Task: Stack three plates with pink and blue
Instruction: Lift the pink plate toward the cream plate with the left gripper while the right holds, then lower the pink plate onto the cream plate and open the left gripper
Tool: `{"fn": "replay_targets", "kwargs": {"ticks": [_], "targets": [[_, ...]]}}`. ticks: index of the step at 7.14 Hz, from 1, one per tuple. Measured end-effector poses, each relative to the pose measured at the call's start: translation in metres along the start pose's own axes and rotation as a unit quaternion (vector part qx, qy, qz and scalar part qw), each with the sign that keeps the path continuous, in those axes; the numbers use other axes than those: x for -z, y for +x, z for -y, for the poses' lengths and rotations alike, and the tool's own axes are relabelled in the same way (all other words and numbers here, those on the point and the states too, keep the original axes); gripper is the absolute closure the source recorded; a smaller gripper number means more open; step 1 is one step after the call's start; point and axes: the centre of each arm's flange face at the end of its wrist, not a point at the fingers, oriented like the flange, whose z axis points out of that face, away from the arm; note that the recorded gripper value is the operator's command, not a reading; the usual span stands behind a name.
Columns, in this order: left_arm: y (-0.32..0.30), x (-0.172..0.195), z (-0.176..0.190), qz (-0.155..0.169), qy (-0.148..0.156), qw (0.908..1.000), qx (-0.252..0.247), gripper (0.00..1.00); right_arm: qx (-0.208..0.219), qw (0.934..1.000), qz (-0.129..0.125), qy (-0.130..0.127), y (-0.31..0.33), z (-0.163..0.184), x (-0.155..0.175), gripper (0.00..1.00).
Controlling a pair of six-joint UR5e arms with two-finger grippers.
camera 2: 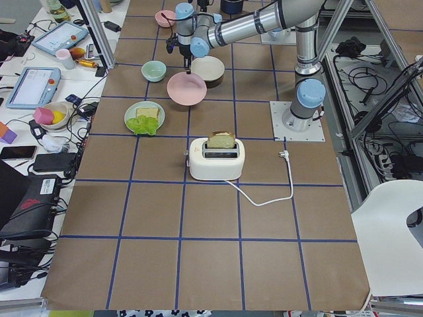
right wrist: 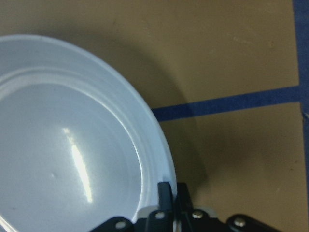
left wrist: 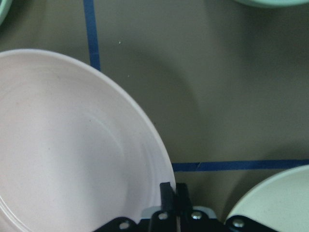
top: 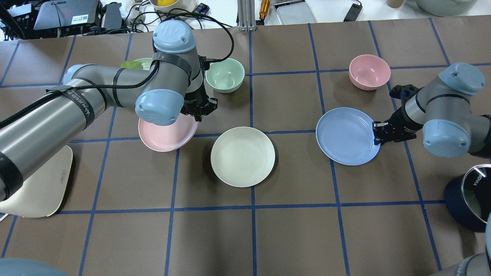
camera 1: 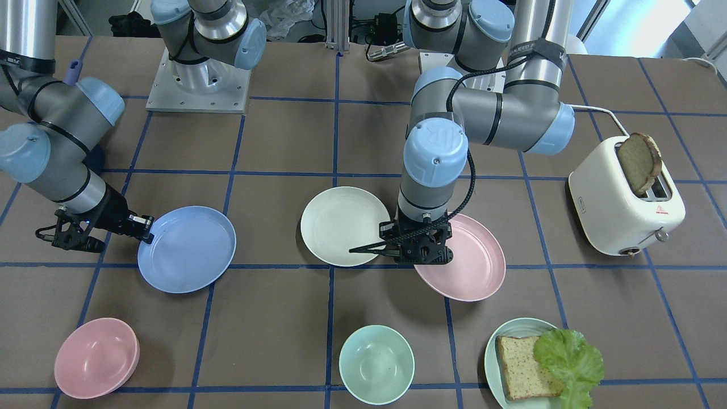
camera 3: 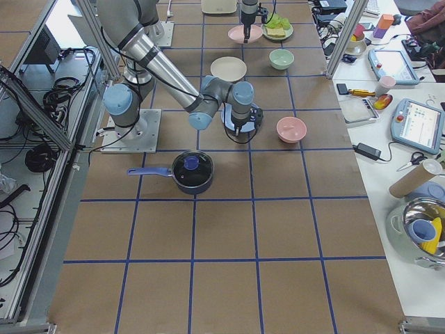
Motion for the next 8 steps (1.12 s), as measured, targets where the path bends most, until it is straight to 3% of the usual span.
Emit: {"fn": "replay_targets", "kwargs": {"ticks": [4, 8], "targets": [[0.135, 0.02, -0.056, 0.006, -0.021, 0.9973, -0.07, 1.0, 0.004, 0.9997, -0.007, 0.023, -0.006, 0.001, 0.031, 1.0], [0.208, -0.023, -0.082, 0.014, -0.023, 0.9979, -0.059, 1.0, 0.003, 0.9998, -0.006, 0.018, -0.01, 0.006, 0.056, 1.0]]}}
